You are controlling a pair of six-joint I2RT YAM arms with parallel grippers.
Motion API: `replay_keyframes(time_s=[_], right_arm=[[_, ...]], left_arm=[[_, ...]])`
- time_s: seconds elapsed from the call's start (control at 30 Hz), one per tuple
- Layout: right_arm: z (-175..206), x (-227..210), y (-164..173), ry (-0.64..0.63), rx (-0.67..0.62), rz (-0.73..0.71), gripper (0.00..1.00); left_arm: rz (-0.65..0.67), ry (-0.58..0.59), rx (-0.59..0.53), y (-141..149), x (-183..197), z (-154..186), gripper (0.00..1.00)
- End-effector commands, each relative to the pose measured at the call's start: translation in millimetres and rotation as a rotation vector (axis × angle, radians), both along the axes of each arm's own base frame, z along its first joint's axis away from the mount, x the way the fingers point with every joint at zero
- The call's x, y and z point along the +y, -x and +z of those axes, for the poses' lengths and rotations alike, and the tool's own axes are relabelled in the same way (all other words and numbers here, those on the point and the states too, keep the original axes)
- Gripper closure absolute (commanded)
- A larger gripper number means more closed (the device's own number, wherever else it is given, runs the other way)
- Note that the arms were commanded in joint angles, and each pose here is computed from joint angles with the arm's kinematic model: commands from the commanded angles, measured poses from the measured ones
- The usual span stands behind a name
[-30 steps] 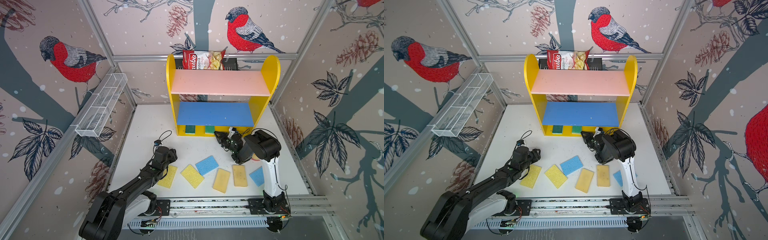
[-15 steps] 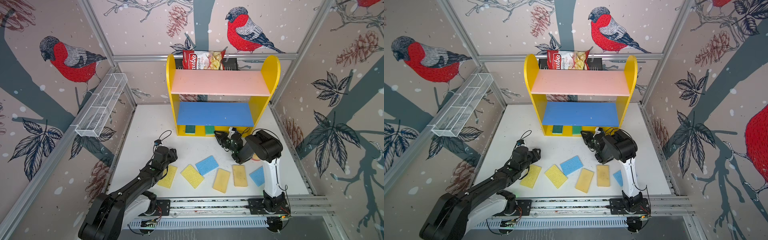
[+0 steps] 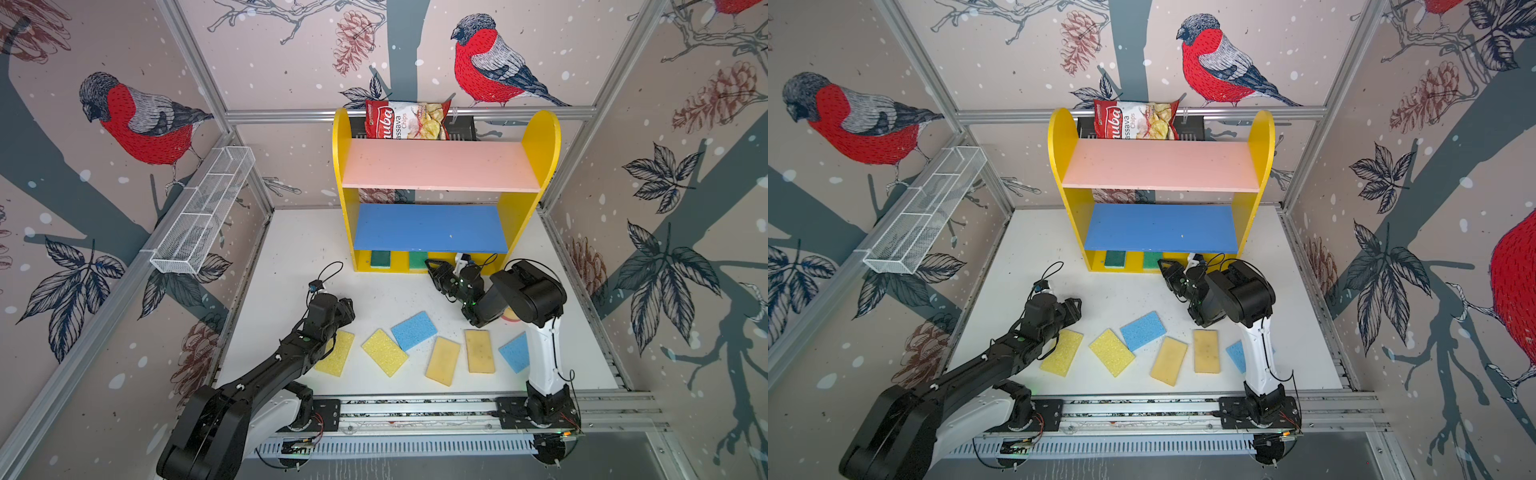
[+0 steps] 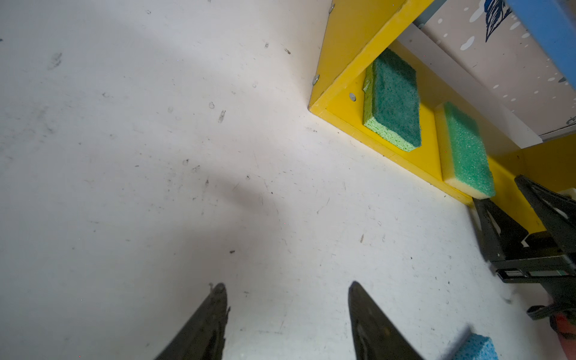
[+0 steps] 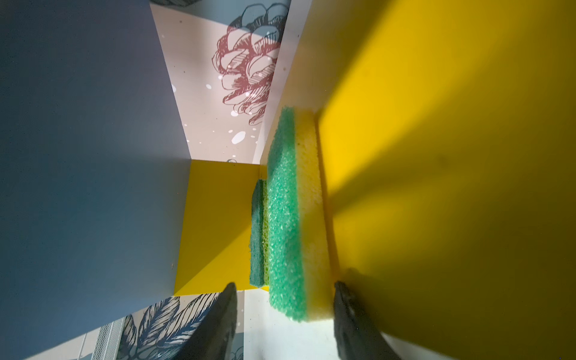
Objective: Arrange cleaning sponges on a shelf
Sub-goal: Move the cleaning sponge to the shelf.
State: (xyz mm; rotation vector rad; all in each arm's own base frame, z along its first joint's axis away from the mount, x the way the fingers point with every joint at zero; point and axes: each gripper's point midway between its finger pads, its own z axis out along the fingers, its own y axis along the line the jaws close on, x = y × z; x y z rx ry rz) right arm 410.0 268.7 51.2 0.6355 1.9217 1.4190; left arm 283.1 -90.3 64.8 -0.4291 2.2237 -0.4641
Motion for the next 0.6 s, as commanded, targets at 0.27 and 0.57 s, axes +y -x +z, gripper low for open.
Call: replay_keyframes(time_s=[0.27,0.57], right_arm=[[-23.8,-4.9,-1.2,0.326,0.067,-0.016,0.48],[-33.5,11.8,-13.3,0.654,0.118,0.011,0.46]], left_arm=[[-0.015,-0.004,-0.003,-1.7,-2.0,-0.4,0.38],[-0.021,-0.003,0.001,-3.7,-4.0,-0.4,0.38]])
